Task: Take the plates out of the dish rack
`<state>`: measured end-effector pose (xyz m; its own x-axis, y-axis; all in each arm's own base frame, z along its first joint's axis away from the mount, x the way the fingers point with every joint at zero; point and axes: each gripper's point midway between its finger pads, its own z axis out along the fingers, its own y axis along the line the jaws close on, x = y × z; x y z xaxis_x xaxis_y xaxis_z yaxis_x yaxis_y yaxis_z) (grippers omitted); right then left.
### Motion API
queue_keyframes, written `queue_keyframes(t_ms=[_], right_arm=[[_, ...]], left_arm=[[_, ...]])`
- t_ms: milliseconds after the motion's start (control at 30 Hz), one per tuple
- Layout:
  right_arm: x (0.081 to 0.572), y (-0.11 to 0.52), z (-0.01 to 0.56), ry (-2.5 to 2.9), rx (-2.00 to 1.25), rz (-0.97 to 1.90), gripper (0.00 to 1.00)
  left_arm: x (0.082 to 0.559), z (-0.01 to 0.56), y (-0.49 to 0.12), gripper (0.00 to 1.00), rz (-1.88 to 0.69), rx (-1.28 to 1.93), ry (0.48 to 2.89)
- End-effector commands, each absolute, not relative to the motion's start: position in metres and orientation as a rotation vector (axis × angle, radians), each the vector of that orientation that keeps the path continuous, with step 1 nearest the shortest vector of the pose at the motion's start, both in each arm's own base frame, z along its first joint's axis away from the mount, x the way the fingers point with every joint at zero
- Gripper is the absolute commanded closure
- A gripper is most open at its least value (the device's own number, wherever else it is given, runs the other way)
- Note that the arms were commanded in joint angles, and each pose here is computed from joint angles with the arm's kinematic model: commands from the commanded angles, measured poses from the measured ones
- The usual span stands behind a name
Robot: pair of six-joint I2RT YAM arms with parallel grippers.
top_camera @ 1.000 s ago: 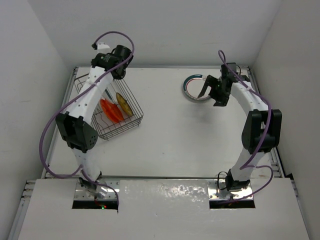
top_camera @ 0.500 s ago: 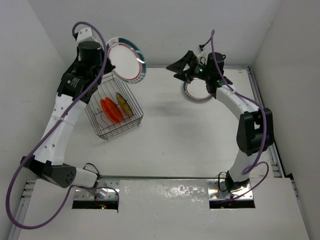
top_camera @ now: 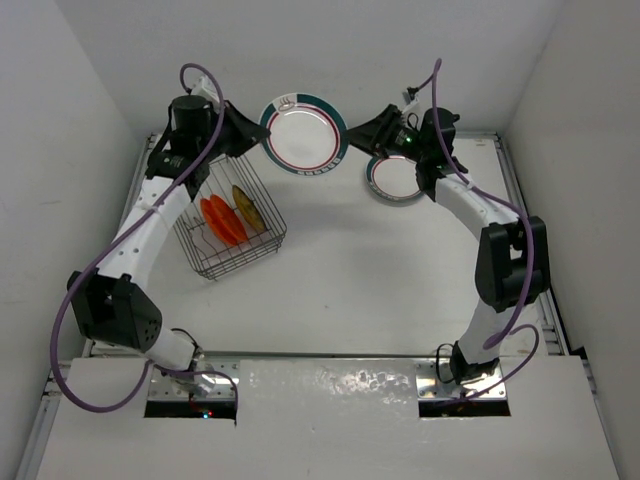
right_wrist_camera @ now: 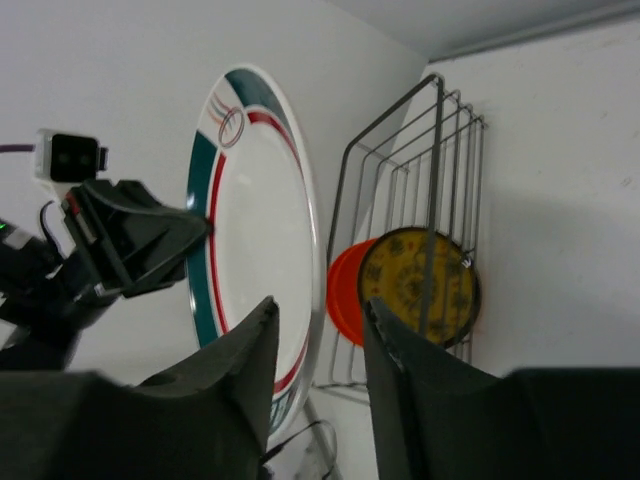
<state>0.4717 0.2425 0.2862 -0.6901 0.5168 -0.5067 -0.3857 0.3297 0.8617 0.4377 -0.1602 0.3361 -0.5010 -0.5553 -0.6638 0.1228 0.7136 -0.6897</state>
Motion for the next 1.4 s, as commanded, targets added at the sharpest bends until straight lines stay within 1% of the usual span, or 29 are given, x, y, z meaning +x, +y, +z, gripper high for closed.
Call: queue_keyframes(t_ms=[0,33,133,167,200,267,300,333,367,400,433,467,500,533,567,600,700,733,767,800,967,1100,1133,1167,1200,1233,1300,1367], right_arm=[[0.466,0.246,0.315,1.726,0.040,1.504,0.65],[0.467,0.246,0.314,1.728,0.042,1.506,0.69],[0.469,0.248,0.310,1.743,0.044,1.506,0.65],[0.469,0.249,0.307,1.756,0.048,1.504,0.65],[0.471,0.249,0.308,1.758,0.045,1.500,0.65],[0.472,0.251,0.304,1.778,0.041,1.492,0.67],[0.472,0.251,0.304,1.779,0.040,1.493,0.70],[0.473,0.253,0.303,1.784,0.044,1.496,0.80],[0.474,0.252,0.300,1.801,0.057,1.496,1.00],[0.476,0.248,0.296,1.820,0.082,1.479,1.00],[0.485,0.234,0.279,1.884,0.186,1.395,1.00],[0.495,0.218,0.269,1.898,0.283,1.299,1.00],[0.497,0.206,0.252,1.946,0.371,1.252,1.00],[0.498,0.189,0.235,1.981,0.446,1.230,1.00],[0.503,0.170,0.224,1.989,0.567,1.154,1.00],[0.513,0.138,0.209,1.979,0.692,1.039,1.00],[0.517,0.091,0.182,1.987,0.850,0.852,1.00],[0.519,0.068,0.171,1.981,0.915,0.761,1.00],[0.520,0.063,0.167,1.986,0.911,0.723,1.00],[0.525,0.039,0.159,1.979,0.958,0.673,1.00],[0.540,0.006,0.138,1.998,0.962,0.608,1.00],[0.540,-0.003,0.115,2.053,0.965,0.582,1.00],[0.539,-0.001,0.106,2.076,0.964,0.586,0.97],[0.540,0.000,0.102,2.090,0.953,0.588,0.89],[0.542,0.002,0.101,2.101,0.930,0.594,0.88],[0.542,0.007,0.094,2.130,0.913,0.619,0.85],[0.548,0.012,0.097,2.162,0.838,0.632,0.66],[0.537,0.020,0.076,2.281,0.843,0.628,0.41]], left_arm=[[0.435,0.395,-0.176,1.00,-1.065,-0.234,1.744],[0.437,0.390,-0.178,1.00,-1.071,-0.232,1.753],[0.440,0.382,-0.182,0.96,-1.096,-0.231,1.768],[0.441,0.380,-0.183,0.95,-1.098,-0.225,1.774],[0.442,0.377,-0.183,0.90,-1.099,-0.226,1.783],[0.444,0.372,-0.185,0.88,-1.098,-0.220,1.800],[0.445,0.371,-0.185,0.79,-1.094,-0.218,1.804],[0.448,0.367,-0.185,0.72,-1.089,-0.221,1.816],[0.449,0.359,-0.183,0.62,-1.064,-0.235,1.846],[0.453,0.357,-0.179,0.32,-1.028,-0.254,1.863],[0.457,0.350,-0.169,0.10,-0.927,-0.281,1.907],[0.463,0.347,-0.156,0.03,-0.811,-0.309,1.917],[0.459,0.345,-0.147,0.00,-0.748,-0.334,1.956],[0.460,0.342,-0.138,0.00,-0.683,-0.361,1.970],[0.456,0.330,-0.118,0.00,-0.544,-0.409,2.015],[0.454,0.340,-0.109,0.00,-0.489,-0.419,2.009],[0.444,0.332,-0.078,0.00,-0.277,-0.462,2.054],[0.439,0.338,-0.073,0.00,-0.252,-0.458,2.043],[0.435,0.338,-0.070,0.00,-0.226,-0.437,2.051],[0.429,0.340,-0.066,0.00,-0.206,-0.434,2.049],[0.409,0.339,-0.056,0.00,-0.145,-0.392,2.066],[0.397,0.331,-0.051,0.00,-0.110,-0.375,2.106],[0.395,0.329,-0.050,0.00,-0.097,-0.373,2.112],[0.391,0.326,-0.047,0.00,-0.080,-0.378,2.121],[0.389,0.324,-0.046,0.00,-0.074,-0.380,2.127],[0.387,0.321,-0.045,0.00,-0.061,-0.380,2.142],[0.385,0.318,-0.045,0.00,-0.059,-0.375,2.161],[0.382,0.308,-0.046,0.00,-0.050,-0.360,2.205]])
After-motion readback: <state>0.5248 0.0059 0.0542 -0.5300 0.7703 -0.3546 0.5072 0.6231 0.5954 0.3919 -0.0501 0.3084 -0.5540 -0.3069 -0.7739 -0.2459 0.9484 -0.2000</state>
